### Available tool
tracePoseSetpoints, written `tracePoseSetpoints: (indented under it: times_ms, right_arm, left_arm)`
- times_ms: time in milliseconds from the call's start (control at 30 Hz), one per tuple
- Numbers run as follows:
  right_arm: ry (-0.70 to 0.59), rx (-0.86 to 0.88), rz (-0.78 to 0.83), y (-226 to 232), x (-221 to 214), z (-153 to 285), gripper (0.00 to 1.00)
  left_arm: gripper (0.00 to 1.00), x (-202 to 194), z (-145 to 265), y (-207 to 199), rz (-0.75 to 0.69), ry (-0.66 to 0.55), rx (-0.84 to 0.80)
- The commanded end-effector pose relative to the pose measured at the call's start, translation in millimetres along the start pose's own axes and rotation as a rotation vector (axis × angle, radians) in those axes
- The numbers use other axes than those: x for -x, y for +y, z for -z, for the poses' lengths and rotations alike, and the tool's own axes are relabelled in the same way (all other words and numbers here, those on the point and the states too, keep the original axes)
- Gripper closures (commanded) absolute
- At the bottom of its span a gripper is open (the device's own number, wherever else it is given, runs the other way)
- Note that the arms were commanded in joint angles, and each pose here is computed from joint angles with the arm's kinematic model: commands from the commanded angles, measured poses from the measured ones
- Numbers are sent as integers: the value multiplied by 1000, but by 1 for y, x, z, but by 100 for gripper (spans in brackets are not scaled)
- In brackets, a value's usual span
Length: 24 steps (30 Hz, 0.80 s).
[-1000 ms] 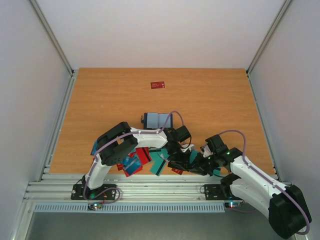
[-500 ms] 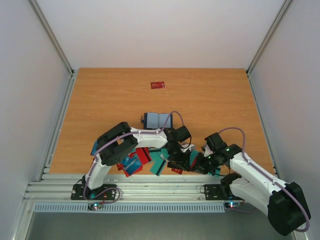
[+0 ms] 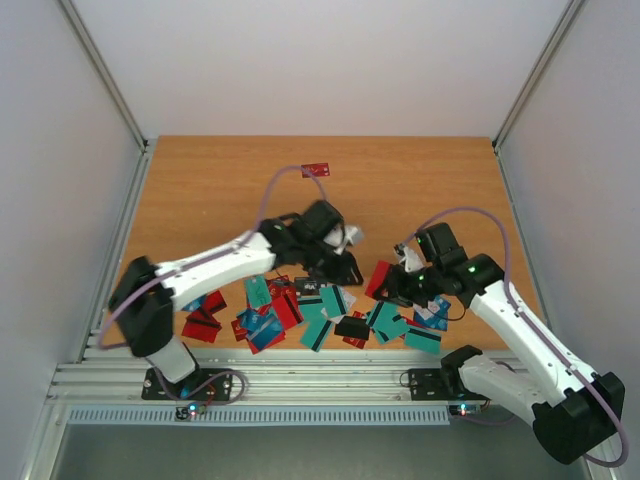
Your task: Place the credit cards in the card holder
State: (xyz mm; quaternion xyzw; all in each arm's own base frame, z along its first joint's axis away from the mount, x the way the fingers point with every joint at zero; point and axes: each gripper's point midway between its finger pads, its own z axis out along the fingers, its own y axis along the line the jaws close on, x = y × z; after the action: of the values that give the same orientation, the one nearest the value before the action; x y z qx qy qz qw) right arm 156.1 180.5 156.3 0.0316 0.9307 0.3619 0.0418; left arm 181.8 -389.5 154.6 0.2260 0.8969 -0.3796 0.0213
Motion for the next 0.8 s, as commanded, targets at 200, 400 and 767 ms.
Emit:
tracePoseSetpoints:
  times_ms: [200, 400, 767]
  right_arm:
    - [-61, 332, 351, 108, 32, 44, 99]
    - [-33, 561, 498, 161, 28, 72, 99]
    - [56, 758, 626, 197, 9, 105, 97]
  left_arm:
    - [52, 40, 137, -5, -61, -356, -55]
    - [44, 45, 194, -50, -187, -448, -296]
    - [52, 34, 216, -93, -312, -395, -541]
